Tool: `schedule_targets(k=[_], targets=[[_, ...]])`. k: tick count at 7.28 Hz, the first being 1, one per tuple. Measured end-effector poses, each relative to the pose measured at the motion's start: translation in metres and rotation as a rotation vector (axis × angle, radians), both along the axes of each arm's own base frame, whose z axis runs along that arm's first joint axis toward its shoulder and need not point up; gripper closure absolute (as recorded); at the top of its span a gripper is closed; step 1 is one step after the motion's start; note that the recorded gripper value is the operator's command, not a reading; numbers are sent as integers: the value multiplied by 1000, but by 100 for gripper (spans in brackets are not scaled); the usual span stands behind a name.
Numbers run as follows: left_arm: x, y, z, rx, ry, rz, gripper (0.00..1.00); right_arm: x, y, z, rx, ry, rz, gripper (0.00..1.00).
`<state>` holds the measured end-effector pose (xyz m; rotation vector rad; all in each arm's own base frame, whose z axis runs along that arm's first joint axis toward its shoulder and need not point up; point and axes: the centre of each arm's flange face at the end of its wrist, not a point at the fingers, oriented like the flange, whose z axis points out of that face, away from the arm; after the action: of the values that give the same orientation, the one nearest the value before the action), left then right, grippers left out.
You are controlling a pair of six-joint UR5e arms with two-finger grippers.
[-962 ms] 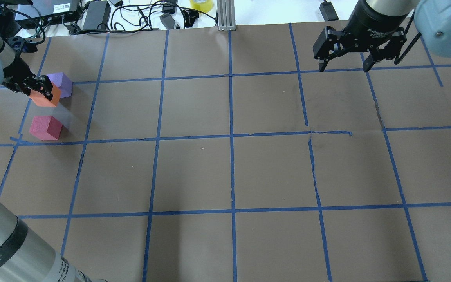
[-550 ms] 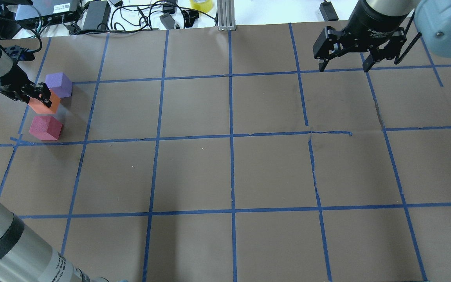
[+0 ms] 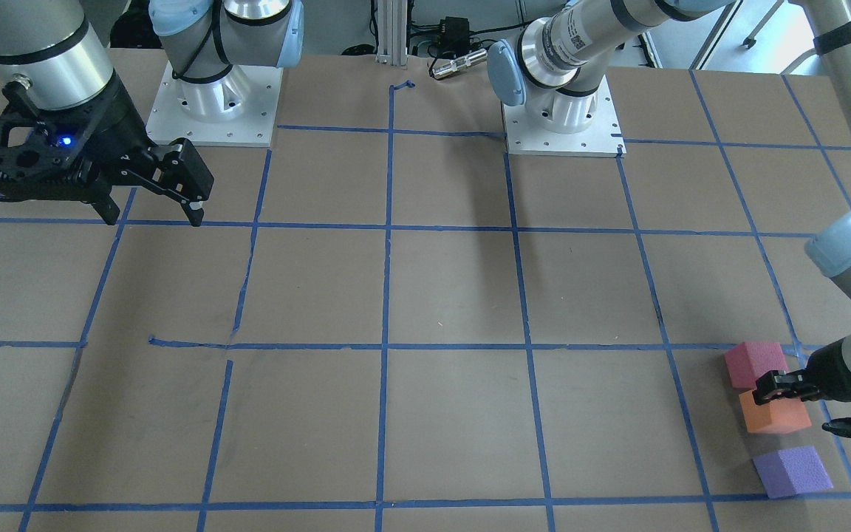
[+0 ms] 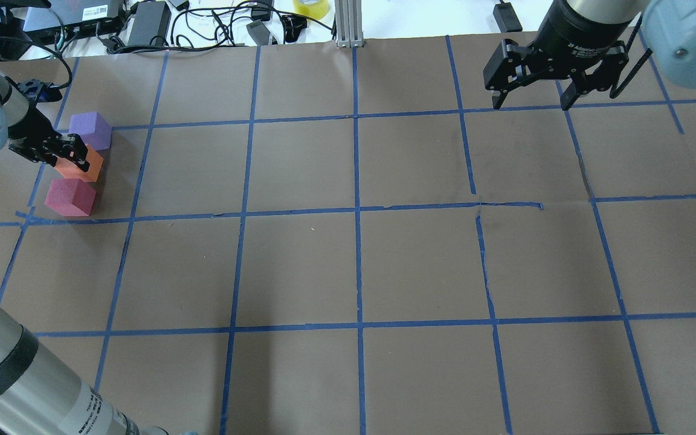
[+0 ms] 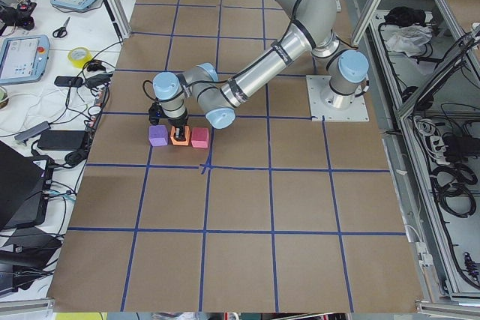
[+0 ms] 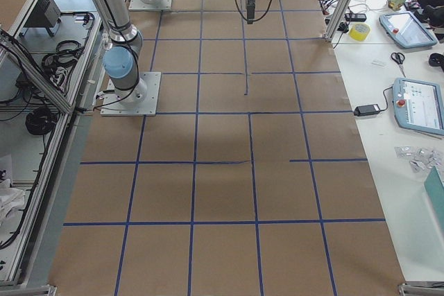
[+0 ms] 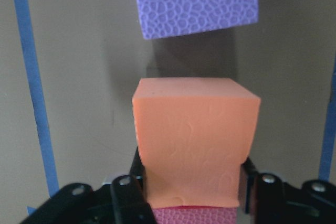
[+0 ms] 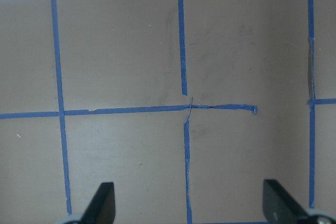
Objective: Arrange blocks in a line
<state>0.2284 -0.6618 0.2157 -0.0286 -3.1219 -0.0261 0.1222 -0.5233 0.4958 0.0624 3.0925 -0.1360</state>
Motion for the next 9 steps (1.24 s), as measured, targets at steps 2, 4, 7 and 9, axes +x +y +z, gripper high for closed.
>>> schedule_targets(k=[2, 4, 7, 9], targets=[[-1, 2, -2, 10, 1, -4, 0, 0, 0, 0, 0, 1, 0, 0], [-2, 5, 11, 7, -6, -11, 0, 0, 0, -1, 2, 1, 1, 0], [-45, 25, 86, 69, -6, -50, 0, 0, -1, -2, 3, 0, 3, 0], [-148, 32, 149, 51, -33, -102, 0, 0, -1, -3, 5, 0, 3, 0]])
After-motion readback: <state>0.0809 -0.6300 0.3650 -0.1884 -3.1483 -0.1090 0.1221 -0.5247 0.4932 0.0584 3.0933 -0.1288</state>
